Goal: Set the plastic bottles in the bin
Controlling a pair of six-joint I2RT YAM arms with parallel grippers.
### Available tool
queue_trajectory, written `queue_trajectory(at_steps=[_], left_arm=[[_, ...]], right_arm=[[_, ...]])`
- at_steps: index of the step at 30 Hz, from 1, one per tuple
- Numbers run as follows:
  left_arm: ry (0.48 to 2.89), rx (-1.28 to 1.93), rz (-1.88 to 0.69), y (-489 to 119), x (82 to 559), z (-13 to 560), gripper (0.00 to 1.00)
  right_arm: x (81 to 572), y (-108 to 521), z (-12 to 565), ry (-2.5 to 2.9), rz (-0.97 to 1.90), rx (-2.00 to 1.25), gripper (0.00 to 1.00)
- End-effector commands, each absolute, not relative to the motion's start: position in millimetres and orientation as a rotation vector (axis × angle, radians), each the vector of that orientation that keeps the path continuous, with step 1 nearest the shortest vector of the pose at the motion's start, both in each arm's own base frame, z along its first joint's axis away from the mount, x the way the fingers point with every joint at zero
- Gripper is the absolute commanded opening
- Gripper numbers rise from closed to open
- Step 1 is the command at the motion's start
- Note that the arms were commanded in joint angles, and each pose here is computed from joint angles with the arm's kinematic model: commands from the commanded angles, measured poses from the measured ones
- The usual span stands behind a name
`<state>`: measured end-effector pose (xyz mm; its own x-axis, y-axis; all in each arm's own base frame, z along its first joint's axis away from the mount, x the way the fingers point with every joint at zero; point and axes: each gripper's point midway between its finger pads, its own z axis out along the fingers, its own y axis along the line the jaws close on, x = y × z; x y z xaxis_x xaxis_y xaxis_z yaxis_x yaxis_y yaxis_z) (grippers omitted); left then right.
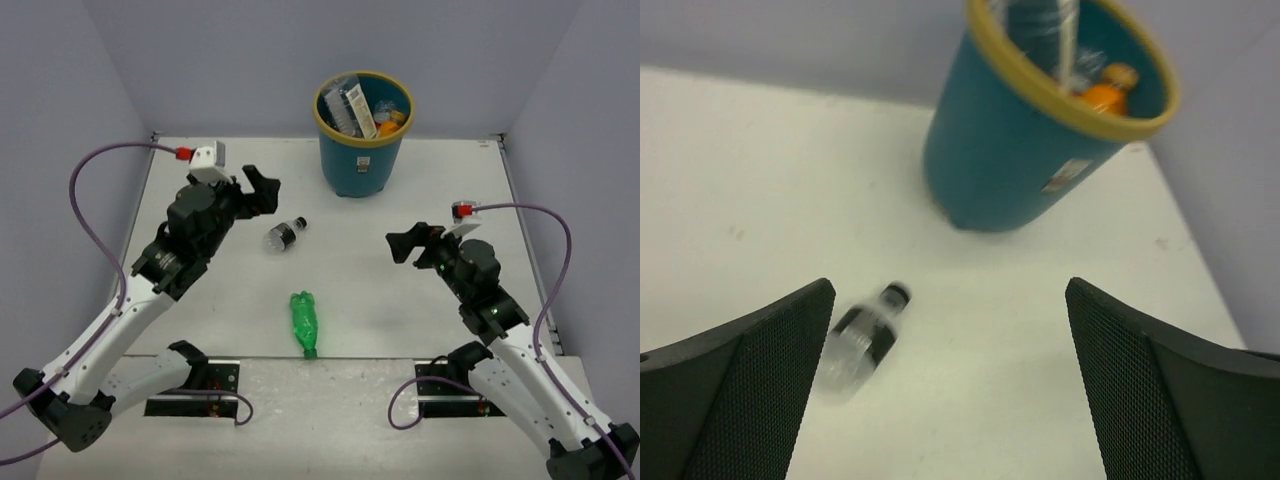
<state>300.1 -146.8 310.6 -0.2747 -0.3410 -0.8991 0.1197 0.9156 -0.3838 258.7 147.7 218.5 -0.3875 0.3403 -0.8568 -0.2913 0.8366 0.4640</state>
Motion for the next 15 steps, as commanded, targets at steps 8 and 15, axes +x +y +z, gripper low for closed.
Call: queue_trajectory(at_steps=[8,15], left_arm=[[1.969,-0.444,-0.230,-68.4,230.8,214.6,1.00],[1.958,-0.471,-0.224,-63.0,227.3,216.3,1.00]], right_arm=[[195.6,298.2,171.5,2.156,0.954,-0.433,0.99],[165.2,362.0,123.4,2.336,0.856,-0.585,0.99]])
